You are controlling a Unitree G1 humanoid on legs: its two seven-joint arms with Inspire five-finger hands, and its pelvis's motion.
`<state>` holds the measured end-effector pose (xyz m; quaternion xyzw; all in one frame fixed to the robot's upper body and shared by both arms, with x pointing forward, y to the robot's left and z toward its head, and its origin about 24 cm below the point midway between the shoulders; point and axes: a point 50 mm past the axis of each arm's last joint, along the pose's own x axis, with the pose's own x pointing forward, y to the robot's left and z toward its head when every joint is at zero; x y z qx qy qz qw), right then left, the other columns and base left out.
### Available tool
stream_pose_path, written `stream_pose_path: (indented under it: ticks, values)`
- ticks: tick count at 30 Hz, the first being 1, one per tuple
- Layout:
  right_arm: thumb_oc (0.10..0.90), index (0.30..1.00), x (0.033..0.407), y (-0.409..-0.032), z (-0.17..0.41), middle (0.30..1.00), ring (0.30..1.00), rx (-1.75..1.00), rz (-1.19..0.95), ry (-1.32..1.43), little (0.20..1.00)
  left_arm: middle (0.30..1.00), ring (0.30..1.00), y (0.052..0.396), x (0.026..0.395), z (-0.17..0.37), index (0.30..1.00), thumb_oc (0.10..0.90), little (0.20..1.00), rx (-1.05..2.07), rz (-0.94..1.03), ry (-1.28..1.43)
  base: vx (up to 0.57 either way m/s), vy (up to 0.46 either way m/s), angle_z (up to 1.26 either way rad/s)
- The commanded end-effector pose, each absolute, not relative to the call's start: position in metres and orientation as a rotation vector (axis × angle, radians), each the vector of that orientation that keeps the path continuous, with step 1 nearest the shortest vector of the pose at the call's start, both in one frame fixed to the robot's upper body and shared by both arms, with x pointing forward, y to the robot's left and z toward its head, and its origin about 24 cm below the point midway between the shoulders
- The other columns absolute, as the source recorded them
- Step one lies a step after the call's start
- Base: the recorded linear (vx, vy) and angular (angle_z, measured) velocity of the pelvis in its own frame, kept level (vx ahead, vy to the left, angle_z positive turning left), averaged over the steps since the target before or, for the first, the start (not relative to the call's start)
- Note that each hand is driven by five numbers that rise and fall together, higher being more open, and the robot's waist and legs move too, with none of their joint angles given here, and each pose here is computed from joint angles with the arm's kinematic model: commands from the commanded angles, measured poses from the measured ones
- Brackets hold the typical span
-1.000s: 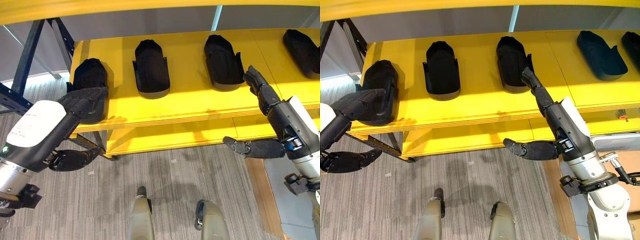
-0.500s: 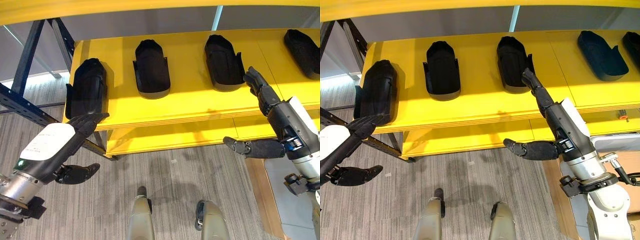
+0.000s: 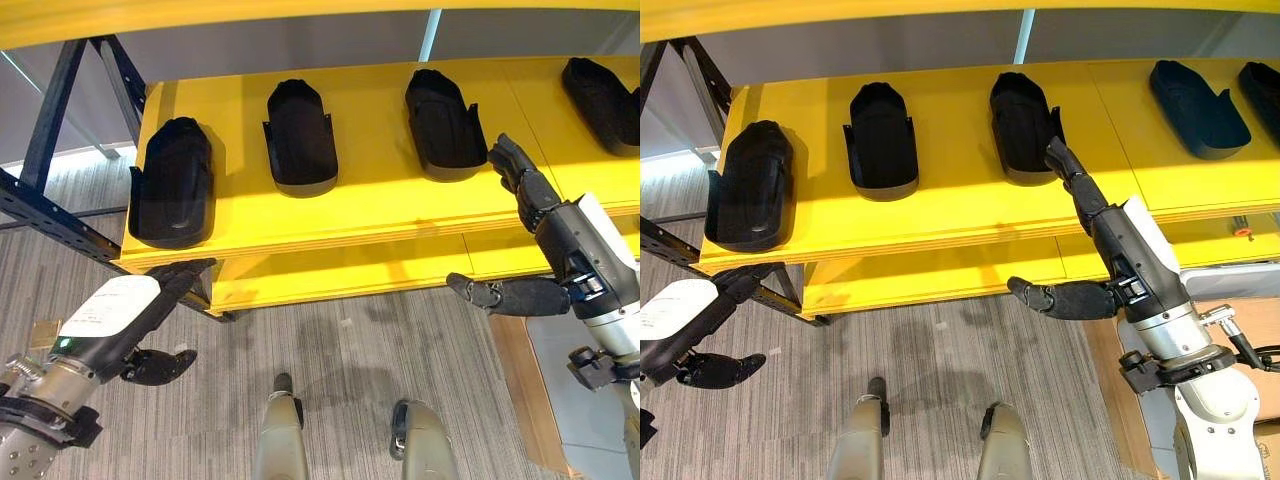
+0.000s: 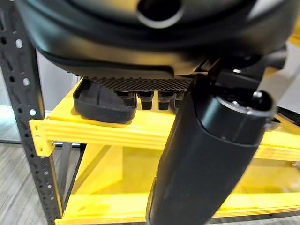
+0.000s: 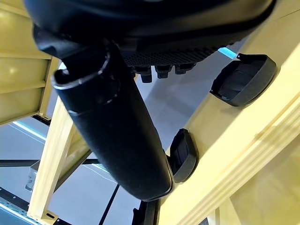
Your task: Move parts from the plastic box to the shelf.
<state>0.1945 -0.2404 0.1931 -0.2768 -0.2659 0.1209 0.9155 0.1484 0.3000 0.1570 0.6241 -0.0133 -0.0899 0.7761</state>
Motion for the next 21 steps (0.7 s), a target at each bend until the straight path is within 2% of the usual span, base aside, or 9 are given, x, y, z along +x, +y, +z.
stream_pose_path:
  ticks: [1,21]
  values:
    - [0.900,1.000,0.186,-0.232,0.236,1.000,1.000,-0.587,0.207,-0.829,1.000,1.000,1.000,0.298,0.156,0.181,1.000,0.900,1.000,1.445,-0.142,-0.146,0.00,0.000,0.00]
    - [0.900,1.000,0.189,-0.234,0.237,1.000,1.000,-0.572,0.182,-0.837,1.000,1.000,1.000,0.319,0.170,0.175,1.000,0.900,1.000,1.465,-0.010,-0.116,0.00,0.000,0.00]
